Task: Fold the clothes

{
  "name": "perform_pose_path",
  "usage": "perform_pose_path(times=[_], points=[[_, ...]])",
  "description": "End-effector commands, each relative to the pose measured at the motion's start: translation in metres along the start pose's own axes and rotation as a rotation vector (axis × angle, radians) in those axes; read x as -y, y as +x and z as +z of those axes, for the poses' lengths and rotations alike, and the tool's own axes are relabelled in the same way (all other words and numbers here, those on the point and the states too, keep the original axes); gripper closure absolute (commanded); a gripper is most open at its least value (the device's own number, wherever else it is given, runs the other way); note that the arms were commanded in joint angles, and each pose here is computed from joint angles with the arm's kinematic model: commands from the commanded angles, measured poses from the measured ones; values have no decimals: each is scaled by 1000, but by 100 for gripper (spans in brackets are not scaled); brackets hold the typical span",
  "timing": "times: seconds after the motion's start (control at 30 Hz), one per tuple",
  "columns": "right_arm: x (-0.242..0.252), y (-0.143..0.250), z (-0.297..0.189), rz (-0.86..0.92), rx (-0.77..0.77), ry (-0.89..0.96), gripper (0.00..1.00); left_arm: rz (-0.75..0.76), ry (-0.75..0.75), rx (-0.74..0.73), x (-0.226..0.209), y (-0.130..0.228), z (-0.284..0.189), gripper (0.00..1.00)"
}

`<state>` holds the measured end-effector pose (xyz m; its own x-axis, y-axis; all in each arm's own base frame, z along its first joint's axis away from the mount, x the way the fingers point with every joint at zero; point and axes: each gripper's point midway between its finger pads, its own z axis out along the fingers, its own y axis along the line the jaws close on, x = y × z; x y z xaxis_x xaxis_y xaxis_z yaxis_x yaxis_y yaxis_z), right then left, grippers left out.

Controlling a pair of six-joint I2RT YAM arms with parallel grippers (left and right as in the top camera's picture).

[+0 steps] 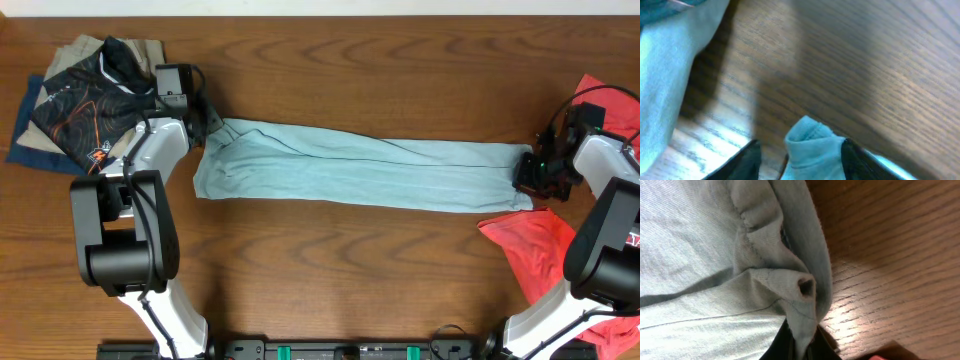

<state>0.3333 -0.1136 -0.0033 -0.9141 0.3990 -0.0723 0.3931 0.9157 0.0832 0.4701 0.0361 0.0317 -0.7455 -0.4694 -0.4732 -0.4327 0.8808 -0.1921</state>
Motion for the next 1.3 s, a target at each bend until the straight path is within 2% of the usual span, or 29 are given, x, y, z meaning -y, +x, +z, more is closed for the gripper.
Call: perform_pose_path(times=[0.0, 0.17, 0.23, 0.33, 0.4, 0.47, 0.57, 0.6, 0.8, 0.97, 1.13, 1.27], points=[[9, 4, 6, 4, -15, 46, 94, 37, 9, -32, 2, 5, -1, 34], [-5, 2, 6, -67, -8, -31, 82, 55, -2, -77, -1, 13, -21, 21], [-11, 2, 6, -95, -8, -71, 72, 54, -3, -82, -2, 13, -32, 18], [-12, 4, 6, -97, -11, -74, 68, 55, -11, -108, -4, 19, -47, 17], [-13, 4, 6, -96, -14, -79, 71, 56, -25, -141, -8, 27, -54, 17], [-16, 5, 7, -99, -16, -94, 79, 56, -41, -179, -12, 36, -57, 17], [-20, 4, 6, -113, -10, -119, 98, 57, -65, -233, -18, 48, -60, 17], [-18, 3, 6, -112, -5, -110, 99, 56, -70, -246, -19, 51, -61, 17], [24, -15, -5, 27, 41, 65, 99, 57, -96, -308, -26, 66, -65, 16], [43, -39, -40, 69, 102, 91, 99, 57, -109, -337, -29, 73, -68, 16], [31, -49, -69, -38, 128, 91, 99, 50, -91, -346, -26, 74, -68, 16], [-9, -45, -76, -157, 131, 41, 99, 46, -69, -355, -22, 76, -68, 16]])
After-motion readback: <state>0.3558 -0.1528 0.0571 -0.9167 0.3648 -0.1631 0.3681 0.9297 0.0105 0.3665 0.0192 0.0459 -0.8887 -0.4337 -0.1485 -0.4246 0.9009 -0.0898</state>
